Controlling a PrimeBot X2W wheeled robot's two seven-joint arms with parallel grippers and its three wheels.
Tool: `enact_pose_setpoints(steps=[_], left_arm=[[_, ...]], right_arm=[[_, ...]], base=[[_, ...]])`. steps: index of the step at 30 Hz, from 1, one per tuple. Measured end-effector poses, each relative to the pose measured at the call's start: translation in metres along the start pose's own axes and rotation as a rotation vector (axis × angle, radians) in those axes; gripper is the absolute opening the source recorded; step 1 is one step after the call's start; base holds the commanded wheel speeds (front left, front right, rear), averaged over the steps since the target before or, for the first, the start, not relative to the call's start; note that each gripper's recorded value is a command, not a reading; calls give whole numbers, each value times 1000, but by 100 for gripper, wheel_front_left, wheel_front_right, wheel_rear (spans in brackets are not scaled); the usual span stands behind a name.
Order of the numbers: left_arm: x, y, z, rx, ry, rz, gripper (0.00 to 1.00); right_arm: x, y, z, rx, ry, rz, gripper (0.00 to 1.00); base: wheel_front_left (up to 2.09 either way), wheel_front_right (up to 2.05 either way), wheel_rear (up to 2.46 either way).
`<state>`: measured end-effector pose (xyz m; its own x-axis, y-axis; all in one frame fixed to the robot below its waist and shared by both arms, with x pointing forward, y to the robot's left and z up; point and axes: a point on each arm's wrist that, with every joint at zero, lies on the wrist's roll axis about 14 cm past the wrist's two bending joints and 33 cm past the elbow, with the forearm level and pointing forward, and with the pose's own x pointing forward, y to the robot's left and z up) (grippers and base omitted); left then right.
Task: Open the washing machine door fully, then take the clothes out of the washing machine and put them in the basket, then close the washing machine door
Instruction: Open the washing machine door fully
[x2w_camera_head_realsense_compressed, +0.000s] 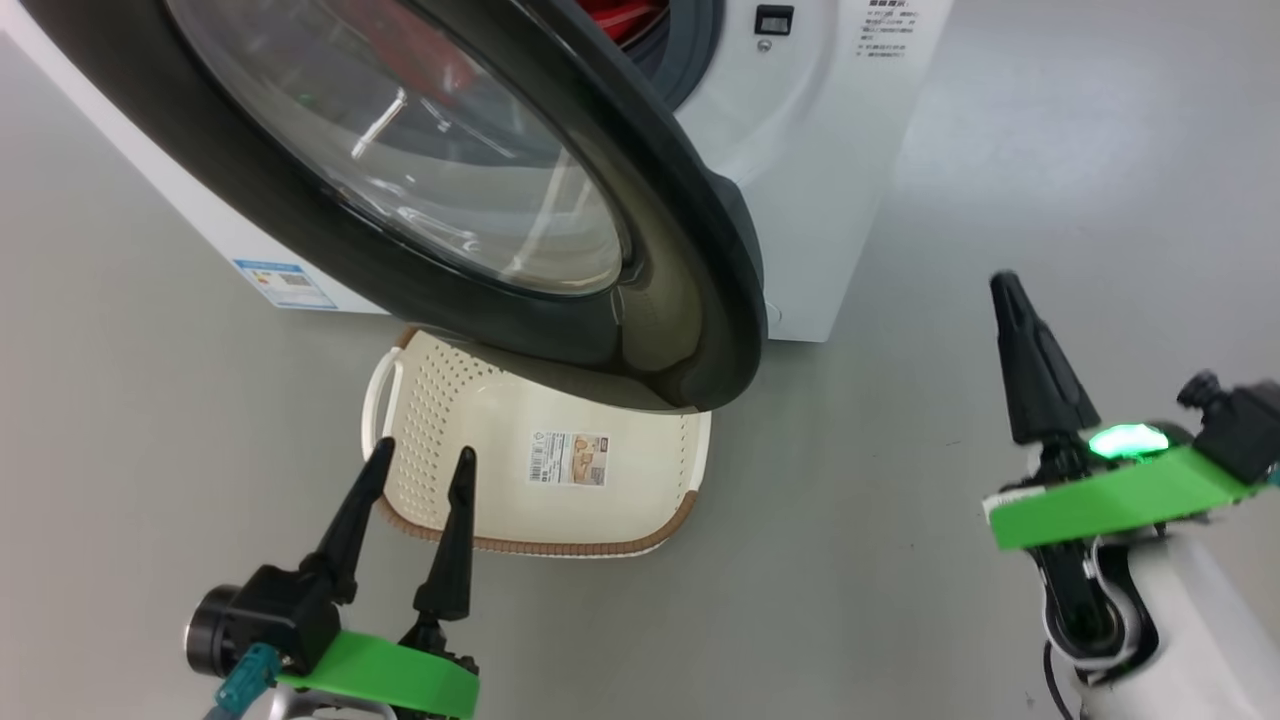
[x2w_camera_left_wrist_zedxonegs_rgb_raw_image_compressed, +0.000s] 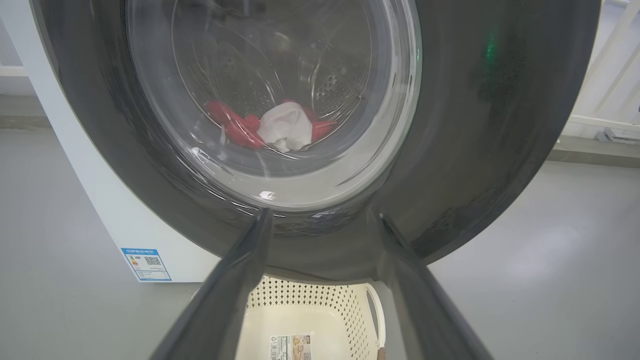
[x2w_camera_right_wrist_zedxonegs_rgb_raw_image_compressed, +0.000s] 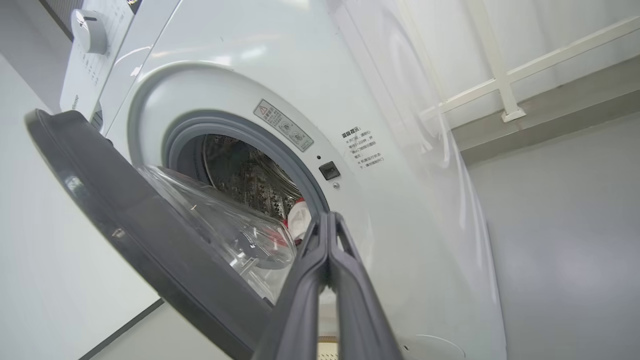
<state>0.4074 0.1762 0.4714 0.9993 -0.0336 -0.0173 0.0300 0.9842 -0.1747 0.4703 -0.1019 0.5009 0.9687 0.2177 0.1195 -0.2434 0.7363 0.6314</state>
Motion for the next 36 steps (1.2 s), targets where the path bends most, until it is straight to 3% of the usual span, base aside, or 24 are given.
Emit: enact_pose_setpoints(steps=[6, 13, 27, 36], left_arm=[[-2, 1, -1, -18, 4, 10, 100], [-7, 3, -5, -23, 18, 23, 100], [-9, 7, -13, -34, 44, 43, 100], [-15, 9, -5, -36, 25, 58, 100]], right_arm=[[30, 32, -2, 96, 24, 117, 0], [52, 68, -26, 239, 189, 239, 0], [61, 95, -64, 345, 522, 357, 0], [51, 111, -75, 358, 633, 405, 0]], base=[[0, 0, 0], [0, 0, 0], [0, 0, 0], [0, 0, 0]])
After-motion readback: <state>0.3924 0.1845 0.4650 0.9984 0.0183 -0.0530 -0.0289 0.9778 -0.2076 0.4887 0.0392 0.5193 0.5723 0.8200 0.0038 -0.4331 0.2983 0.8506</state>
